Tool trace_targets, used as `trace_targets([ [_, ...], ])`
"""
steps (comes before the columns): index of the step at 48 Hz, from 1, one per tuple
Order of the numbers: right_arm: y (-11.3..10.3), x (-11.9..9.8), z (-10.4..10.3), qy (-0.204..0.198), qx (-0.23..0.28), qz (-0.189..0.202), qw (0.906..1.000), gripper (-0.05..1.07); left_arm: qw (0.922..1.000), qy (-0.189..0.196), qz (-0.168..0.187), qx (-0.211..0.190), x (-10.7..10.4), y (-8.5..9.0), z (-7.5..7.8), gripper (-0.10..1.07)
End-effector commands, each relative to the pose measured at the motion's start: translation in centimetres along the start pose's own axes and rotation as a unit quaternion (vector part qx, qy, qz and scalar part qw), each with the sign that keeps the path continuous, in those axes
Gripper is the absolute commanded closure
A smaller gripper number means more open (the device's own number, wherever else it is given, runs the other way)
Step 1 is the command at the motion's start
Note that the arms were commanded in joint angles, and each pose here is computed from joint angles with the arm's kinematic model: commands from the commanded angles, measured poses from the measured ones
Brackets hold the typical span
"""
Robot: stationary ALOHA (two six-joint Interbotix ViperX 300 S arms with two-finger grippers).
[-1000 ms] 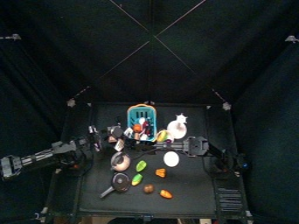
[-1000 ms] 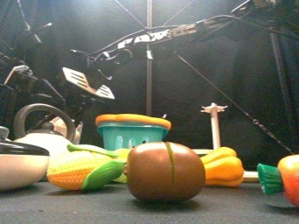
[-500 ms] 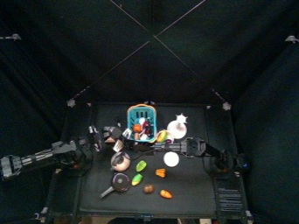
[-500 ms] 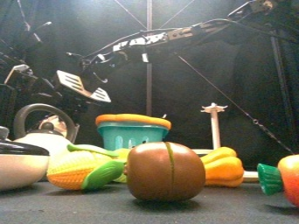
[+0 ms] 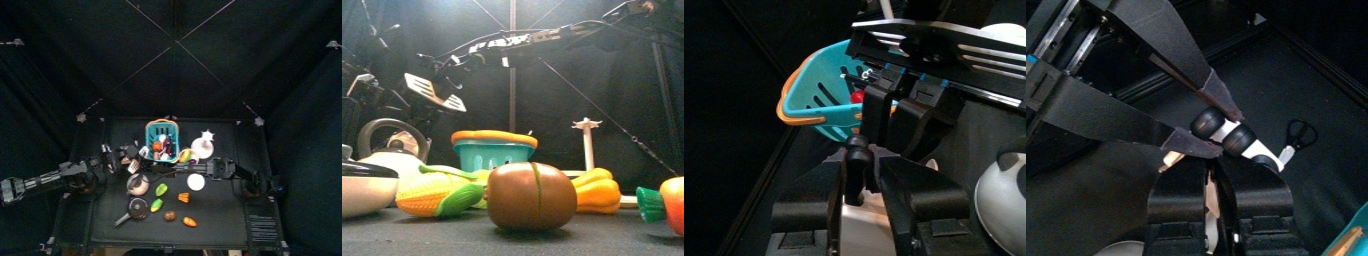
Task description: Grab cleaver handle
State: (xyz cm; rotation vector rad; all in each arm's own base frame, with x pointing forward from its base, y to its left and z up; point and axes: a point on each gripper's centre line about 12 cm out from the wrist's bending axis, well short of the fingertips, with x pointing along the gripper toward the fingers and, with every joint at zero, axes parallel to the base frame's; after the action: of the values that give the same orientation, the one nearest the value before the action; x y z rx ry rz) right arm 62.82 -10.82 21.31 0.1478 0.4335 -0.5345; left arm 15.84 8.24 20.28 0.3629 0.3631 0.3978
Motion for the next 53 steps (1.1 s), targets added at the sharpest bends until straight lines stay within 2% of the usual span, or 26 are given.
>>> trace_targets([
  [1, 0.3, -1.2, 2.8, -0.03, 0.01, 0.009, 0.9995, 0.89, 1.0, -0.004, -0.003, -0.007, 0.1, -0.1, 0.2, 0.33],
  [26, 0.2, 0.1, 1.3, -0.013, 0.019, 0.004, 0.9997, 0.89, 0.9999, -0.005, -0.003, -0.012, 0.1, -0.1, 0.3, 0.33],
  [41, 0.1, 0.3, 1.0, -0.009, 0.022, 0.004, 0.9997, 0.9, 0.9989, -0.046, 0.005, -0.009, 0.1, 0.3, 1.5, 0.33],
  [53, 0.1, 0.6, 0.6, -0.004, 0.025, 0.003, 0.9997, 0.9, 0.9982, -0.059, 0.006, -0.009, 0.1, 0.3, 2.0, 0.33],
])
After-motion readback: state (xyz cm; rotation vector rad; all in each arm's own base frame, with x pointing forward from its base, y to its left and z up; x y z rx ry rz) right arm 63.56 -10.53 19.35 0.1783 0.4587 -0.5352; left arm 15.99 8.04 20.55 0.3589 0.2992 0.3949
